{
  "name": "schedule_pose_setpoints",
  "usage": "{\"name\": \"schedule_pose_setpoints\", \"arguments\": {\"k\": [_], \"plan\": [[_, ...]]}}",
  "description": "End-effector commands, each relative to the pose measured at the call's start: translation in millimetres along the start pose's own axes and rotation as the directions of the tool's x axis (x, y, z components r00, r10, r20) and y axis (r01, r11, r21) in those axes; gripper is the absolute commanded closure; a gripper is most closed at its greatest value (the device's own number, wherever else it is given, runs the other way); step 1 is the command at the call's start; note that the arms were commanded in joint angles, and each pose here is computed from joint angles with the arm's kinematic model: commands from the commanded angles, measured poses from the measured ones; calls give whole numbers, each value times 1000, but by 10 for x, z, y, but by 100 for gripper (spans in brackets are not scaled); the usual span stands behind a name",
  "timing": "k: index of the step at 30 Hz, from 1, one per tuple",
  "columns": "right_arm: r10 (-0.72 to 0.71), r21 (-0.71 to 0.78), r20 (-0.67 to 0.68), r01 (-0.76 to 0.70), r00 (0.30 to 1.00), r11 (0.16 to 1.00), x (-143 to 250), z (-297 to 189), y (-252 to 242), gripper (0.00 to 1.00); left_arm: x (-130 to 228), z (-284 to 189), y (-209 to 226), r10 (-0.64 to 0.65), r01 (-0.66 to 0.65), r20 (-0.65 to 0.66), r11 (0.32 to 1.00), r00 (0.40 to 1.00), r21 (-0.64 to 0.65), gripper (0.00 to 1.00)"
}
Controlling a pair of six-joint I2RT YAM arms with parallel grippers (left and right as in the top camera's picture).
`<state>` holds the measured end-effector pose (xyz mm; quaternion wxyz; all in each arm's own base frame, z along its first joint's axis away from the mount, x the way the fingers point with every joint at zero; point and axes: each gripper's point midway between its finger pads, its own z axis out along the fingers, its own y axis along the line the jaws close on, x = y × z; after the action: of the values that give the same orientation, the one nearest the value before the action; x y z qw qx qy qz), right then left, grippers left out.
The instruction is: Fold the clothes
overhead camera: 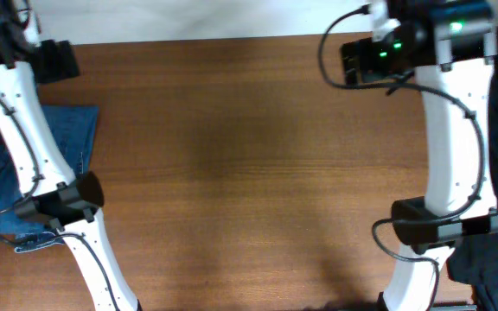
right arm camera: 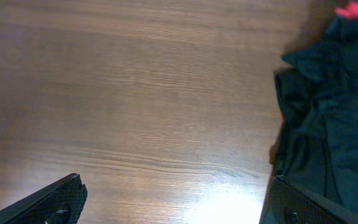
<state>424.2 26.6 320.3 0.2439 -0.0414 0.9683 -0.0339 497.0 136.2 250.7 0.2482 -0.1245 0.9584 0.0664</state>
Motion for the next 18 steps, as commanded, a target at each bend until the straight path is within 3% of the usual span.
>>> {"name": "schedule_pose_setpoints", "arguments": {"k": [1, 5, 10, 14, 18], "plan": [[111, -53, -8, -112, 994, 992, 33, 3, -274, 1, -87, -659, -127, 41, -40, 114, 999, 993, -8, 1], [219, -48, -13, -220, 976, 974, 99, 18, -700, 1, 69, -951, -352, 95, -96, 94, 995, 991, 3, 1], [288, -17, -32, -288, 957, 957, 204, 60, -1008, 1, 506, -1012, -679, 197, -196, -36, 980, 980, 27, 1], [298, -12, -124, -302, 946, 953, 393, 232, -999, 1, 999, -986, -759, 256, -251, -176, 967, 951, 50, 1], [296, -9, -276, -311, 914, 950, 875, 293, -852, 1, 1614, -930, -724, 263, -235, -335, 964, 905, 124, 1]]}}
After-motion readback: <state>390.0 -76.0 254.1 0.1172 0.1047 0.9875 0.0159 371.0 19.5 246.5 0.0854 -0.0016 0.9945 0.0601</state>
